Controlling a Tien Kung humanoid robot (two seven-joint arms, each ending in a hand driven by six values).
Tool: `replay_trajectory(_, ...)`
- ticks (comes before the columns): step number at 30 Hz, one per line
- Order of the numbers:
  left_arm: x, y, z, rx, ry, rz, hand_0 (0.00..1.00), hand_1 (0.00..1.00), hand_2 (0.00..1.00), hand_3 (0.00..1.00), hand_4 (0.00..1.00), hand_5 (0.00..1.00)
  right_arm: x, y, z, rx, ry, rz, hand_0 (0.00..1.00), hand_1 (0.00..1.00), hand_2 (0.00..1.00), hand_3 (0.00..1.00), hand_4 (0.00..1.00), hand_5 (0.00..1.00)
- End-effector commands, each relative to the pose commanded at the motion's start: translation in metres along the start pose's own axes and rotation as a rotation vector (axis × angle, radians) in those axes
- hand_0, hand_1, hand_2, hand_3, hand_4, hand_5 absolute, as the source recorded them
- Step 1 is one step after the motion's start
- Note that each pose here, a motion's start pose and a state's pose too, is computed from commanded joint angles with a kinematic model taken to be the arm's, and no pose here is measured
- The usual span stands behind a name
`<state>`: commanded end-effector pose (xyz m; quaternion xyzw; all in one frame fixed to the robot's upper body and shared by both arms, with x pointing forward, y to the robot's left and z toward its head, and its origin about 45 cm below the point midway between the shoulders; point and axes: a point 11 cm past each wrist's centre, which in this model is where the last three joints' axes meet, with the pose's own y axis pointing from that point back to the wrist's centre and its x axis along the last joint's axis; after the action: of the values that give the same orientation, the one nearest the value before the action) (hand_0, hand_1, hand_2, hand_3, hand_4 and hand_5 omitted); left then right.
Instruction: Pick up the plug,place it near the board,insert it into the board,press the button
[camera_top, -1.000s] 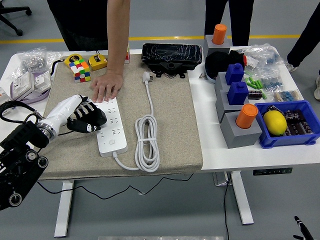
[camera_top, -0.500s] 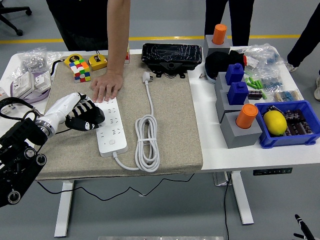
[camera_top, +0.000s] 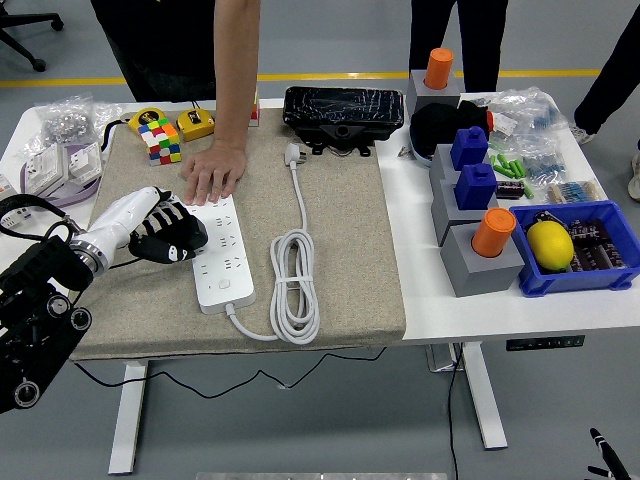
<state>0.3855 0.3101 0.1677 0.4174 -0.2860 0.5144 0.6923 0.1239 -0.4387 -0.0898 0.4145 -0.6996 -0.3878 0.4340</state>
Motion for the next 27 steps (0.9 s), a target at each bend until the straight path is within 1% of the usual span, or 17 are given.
replay_trajectory(6,-0.0014,0.0005,-0.0016,0.007,-0.004,-0.014,0.332,0.488,0.419,0.527,0.594,0.002,0.0003,0.0000,0.0002,-0.001,0.000,0.001,0.809,0.754,0.732,0.772,0.998,0.998)
replay_trajectory(15,-0.0015,0.0006,-0.0020,0.007,-0.006,-0.018,0.333,0.500,0.427,0.526,0.595,0.002,0.0004,0.0000,0.0003,-0.001,0.000,0.001,0.809,0.754,0.732,0.772,0.998,0.998)
replay_trajectory(27,-0.0034,0.0018,-0.0038,0.010,-0.026,-0.035,0.332,0.499,0.429,0.514,0.577,0.002,0.0005,0.0000,0.0026,-0.005,0.000,0.001,0.809,0.754,0.732,0.772,0.998,0.998)
